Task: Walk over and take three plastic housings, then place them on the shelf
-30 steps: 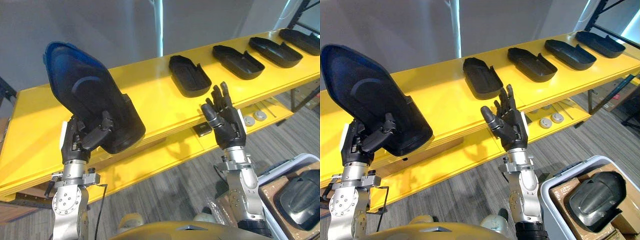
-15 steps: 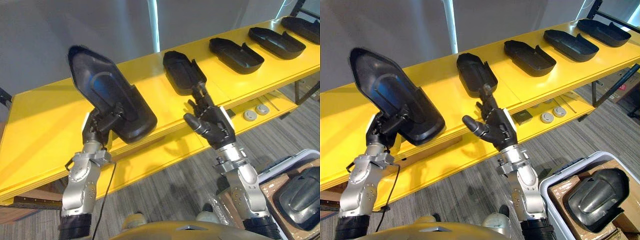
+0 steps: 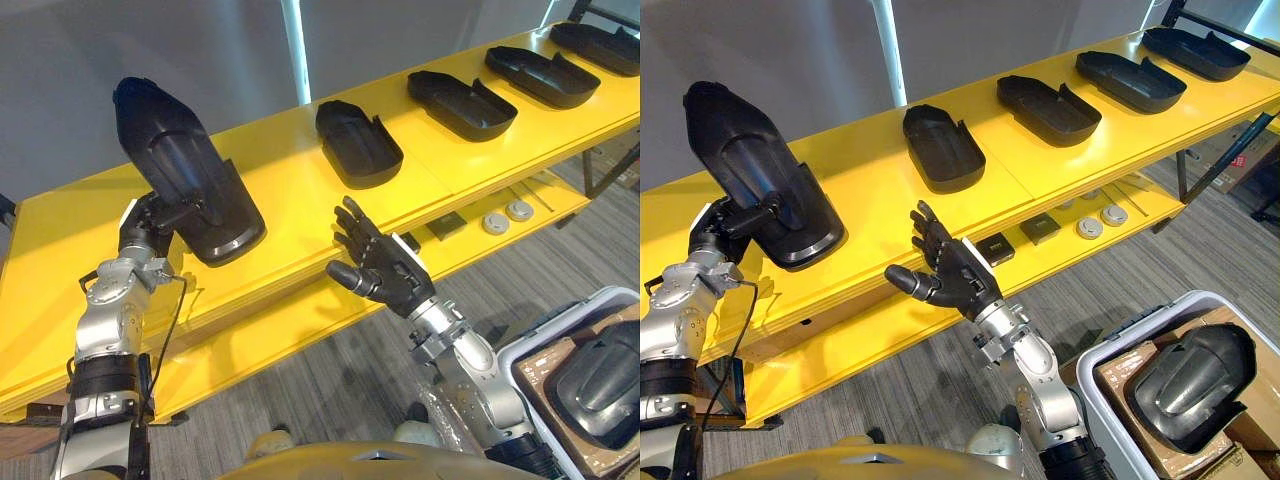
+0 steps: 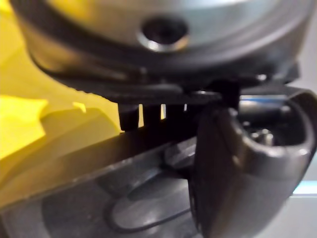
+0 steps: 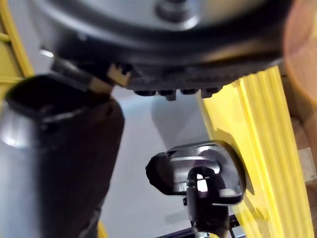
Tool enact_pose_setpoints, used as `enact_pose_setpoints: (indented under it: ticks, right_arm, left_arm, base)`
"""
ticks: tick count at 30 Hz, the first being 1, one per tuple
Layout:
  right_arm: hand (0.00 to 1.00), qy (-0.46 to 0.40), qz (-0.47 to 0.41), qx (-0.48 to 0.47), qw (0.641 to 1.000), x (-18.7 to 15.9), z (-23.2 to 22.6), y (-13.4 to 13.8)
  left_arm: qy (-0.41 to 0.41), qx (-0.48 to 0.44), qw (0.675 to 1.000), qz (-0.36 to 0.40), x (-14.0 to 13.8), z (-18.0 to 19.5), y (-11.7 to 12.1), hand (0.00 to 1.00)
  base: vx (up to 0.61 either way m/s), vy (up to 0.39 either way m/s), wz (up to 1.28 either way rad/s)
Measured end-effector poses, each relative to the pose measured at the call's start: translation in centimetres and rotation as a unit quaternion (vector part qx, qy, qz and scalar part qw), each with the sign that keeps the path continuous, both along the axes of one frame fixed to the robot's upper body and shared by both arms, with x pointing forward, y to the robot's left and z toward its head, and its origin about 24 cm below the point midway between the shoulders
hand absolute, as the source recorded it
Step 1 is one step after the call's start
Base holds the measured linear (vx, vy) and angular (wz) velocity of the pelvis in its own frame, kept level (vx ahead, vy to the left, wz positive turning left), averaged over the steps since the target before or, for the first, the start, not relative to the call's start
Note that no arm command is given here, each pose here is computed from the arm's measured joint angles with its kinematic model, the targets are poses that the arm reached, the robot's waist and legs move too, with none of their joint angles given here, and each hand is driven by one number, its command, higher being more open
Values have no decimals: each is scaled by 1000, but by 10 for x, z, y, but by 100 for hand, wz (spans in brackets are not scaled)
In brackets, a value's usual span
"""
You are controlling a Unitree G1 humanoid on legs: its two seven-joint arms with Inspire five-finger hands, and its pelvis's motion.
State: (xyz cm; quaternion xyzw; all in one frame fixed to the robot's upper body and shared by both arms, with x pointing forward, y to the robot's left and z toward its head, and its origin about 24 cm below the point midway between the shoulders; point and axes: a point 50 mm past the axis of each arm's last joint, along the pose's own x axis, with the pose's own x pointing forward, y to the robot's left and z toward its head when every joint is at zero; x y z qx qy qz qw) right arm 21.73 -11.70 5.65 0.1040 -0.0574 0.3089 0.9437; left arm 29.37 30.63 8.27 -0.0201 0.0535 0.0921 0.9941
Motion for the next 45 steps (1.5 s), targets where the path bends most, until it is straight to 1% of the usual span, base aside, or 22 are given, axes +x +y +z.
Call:
enact_pose_setpoints:
  ticks: [6, 7, 11, 14, 19, 25, 26, 27, 32, 36, 39, 42, 44, 45]
  right_arm:
    - [100, 4, 21, 4, 1000, -2, 1, 8]
    - [100, 2, 23, 4, 1000, -2, 2, 9]
    - [100, -12, 36, 8, 999, -2, 9, 14]
    - [100, -24, 45, 7, 999, 1, 14, 18]
    - [100, -29, 45, 3, 999, 3, 17, 18]
    - [100, -42, 62, 0, 997, 3, 24, 24]
    - [100, -43, 64, 1, 997, 4, 25, 26]
    - [100, -43, 62, 1, 997, 4, 25, 26]
    - [100, -41, 60, 2, 997, 3, 24, 25]
    - [100, -49, 54, 13, 997, 3, 26, 28]
    - [100, -52, 48, 25, 997, 3, 28, 31]
    - [100, -61, 56, 31, 996, 1, 29, 37]
    - [100, -69, 70, 21, 995, -3, 29, 43]
    - [100, -68, 75, 21, 995, -3, 28, 45]
  left_arm:
    - [17, -39, 999, 9, 10, -7, 2, 0]
    - [20, -41, 999, 9, 11, -7, 2, 100]
    - [29, -49, 998, 19, 19, -5, 2, 100]
    - [61, -30, 997, 29, 23, -11, 0, 100]
    - [49, -3, 998, 34, 31, 3, 0, 100]
    - [39, 5, 998, 52, 38, 14, 4, 100]
    - [36, 36, 996, 79, 41, 19, 7, 100]
    - [33, 50, 994, 91, 42, 21, 9, 100]
    - [28, 54, 992, 115, 41, 22, 12, 100]
    - [-21, 23, 988, 151, 40, 23, 7, 100]
    - [-55, 6, 986, 155, 39, 29, -2, 100]
    - [-129, -14, 982, 136, 35, 52, -19, 100]
    - [-204, -18, 972, 113, 30, 80, -34, 100]
    - [-222, -18, 969, 109, 28, 86, -37, 100]
  base:
    - [0, 0, 0]
    - [-21, 3, -3]
    - [-26, 4, -7]
    - [-22, 0, -3]
    - [3, 0, 1]
    - [-13, 0, 0]
    - [-69, -2, -2]
    - [-70, -3, -2]
    - [0, 0, 0]
    - [0, 0, 0]
    - [0, 0, 0]
    - [12, 3, 5]
    - [6, -5, 12]
    - [2, -3, 5]
